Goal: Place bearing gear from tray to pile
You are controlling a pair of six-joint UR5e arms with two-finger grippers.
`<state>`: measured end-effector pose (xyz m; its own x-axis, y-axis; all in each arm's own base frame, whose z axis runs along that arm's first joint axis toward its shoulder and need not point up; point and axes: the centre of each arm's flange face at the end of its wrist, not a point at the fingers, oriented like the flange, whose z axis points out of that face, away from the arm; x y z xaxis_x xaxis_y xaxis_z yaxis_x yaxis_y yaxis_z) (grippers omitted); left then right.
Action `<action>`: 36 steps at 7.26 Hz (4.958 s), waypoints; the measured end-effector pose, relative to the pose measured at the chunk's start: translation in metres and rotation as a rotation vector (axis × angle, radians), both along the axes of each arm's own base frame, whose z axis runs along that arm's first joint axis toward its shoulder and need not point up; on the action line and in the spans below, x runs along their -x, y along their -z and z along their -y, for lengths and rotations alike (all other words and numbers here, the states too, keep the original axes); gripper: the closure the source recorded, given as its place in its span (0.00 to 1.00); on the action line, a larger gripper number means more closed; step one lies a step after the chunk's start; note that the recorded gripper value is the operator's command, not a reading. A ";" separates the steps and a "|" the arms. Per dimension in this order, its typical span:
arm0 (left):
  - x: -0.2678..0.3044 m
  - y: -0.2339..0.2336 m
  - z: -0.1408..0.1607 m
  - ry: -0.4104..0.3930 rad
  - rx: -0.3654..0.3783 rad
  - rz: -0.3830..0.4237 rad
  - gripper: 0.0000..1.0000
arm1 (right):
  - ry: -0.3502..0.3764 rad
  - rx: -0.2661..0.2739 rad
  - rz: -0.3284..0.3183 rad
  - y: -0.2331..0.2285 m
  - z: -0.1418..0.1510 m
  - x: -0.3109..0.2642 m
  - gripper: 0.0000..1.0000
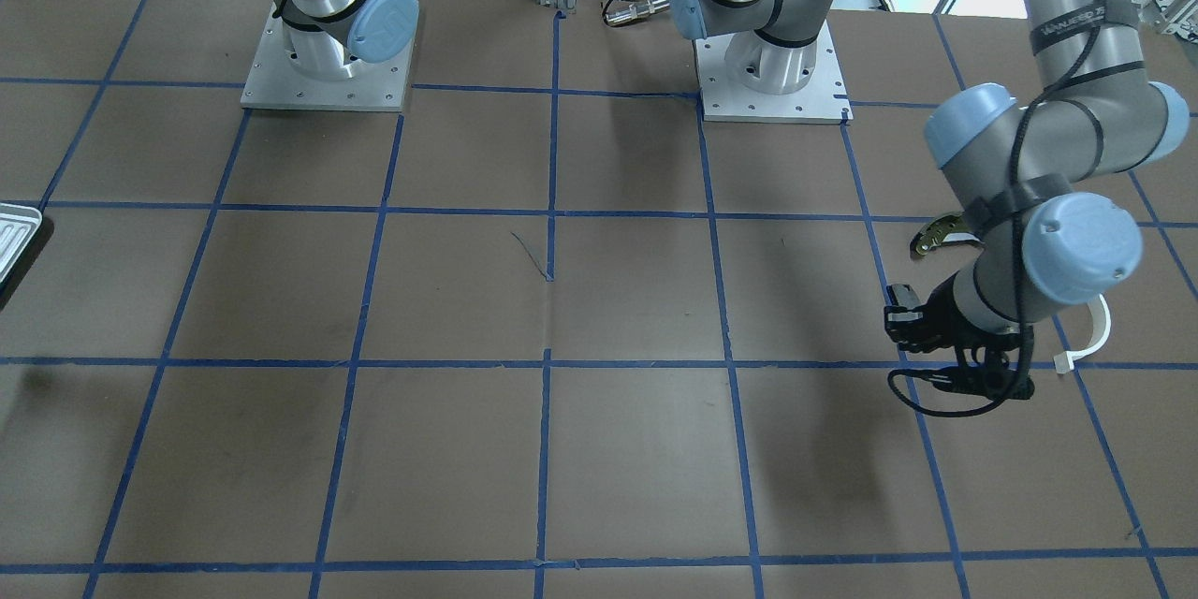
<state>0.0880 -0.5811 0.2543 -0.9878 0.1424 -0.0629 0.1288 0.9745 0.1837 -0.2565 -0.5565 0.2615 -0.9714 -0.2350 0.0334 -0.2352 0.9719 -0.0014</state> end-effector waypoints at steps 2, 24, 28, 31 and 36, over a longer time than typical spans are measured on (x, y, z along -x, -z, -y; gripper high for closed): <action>-0.066 0.026 -0.031 -0.019 -0.023 -0.031 1.00 | 0.058 0.015 0.011 -0.026 0.011 -0.151 0.89; 0.238 -0.025 -0.017 -0.035 0.097 -0.037 0.00 | 0.115 0.043 0.012 -0.238 -0.071 -0.436 0.00; 0.355 0.020 -0.066 -0.090 0.081 -0.097 0.00 | 0.104 0.045 0.028 -0.228 -0.081 -0.418 0.00; 0.381 0.063 -0.103 -0.108 0.094 -0.128 0.00 | 0.174 0.045 0.033 -0.229 -0.070 -0.381 0.00; 0.392 0.084 -0.112 -0.111 0.063 -0.135 0.51 | 0.193 0.056 0.036 -0.226 -0.051 -0.379 0.00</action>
<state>-0.3042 -0.4688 0.1701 -0.9973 0.0325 0.0661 0.0397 0.9931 0.1103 0.1225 -0.5058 0.4872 -0.9991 -0.0430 0.0054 -0.0432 0.9972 -0.0613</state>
